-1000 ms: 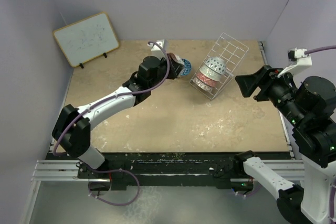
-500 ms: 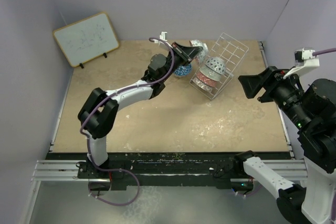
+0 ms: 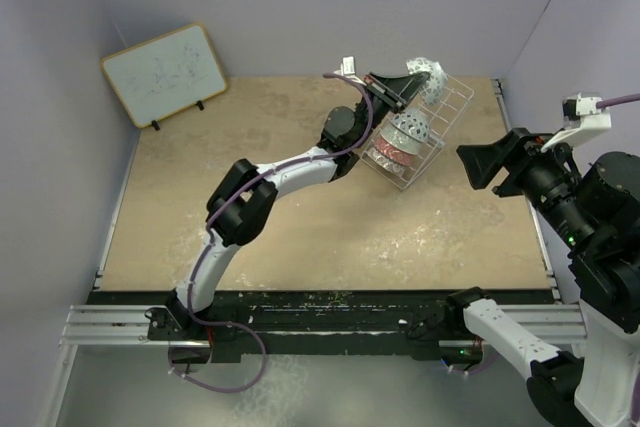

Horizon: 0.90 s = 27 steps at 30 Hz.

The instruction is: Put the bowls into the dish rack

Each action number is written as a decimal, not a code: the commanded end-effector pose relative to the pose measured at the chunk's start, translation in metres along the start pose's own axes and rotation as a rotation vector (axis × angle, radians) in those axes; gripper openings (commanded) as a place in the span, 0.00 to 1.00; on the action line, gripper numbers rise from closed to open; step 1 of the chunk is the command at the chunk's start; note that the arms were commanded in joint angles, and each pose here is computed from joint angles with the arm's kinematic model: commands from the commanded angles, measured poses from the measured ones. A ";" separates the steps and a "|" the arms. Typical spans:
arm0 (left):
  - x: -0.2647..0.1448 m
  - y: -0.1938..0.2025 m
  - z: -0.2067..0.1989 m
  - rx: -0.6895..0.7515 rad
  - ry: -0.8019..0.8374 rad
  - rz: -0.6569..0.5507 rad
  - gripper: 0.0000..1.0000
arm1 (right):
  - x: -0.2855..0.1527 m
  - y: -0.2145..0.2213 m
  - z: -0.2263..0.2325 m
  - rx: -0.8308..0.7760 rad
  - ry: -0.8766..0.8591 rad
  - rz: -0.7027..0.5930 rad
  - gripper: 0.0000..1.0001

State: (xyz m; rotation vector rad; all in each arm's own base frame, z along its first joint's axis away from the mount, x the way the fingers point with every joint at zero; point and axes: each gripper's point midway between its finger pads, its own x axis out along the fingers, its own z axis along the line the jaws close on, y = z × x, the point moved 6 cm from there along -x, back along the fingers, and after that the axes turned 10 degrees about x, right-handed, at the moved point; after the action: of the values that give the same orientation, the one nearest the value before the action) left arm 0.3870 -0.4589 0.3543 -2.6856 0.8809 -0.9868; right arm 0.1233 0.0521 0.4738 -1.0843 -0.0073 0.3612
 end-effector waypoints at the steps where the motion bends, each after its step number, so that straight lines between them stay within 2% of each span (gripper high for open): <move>1: 0.015 -0.018 -0.037 -0.076 0.211 -0.137 0.00 | -0.010 -0.008 0.001 -0.028 0.000 -0.042 0.69; 15: 0.014 0.012 0.022 -0.136 0.143 -0.117 0.00 | -0.008 -0.002 -0.004 -0.036 0.015 -0.030 0.69; 27: 0.002 0.016 0.049 -0.192 0.102 -0.131 0.00 | -0.005 0.001 -0.005 -0.040 0.014 -0.019 0.69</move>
State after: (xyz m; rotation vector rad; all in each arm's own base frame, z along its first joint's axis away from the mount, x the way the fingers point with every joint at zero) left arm 0.4240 -0.4938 0.2668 -2.8510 0.9047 -0.8723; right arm 0.1177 0.0476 0.4660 -1.1115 0.0192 0.3610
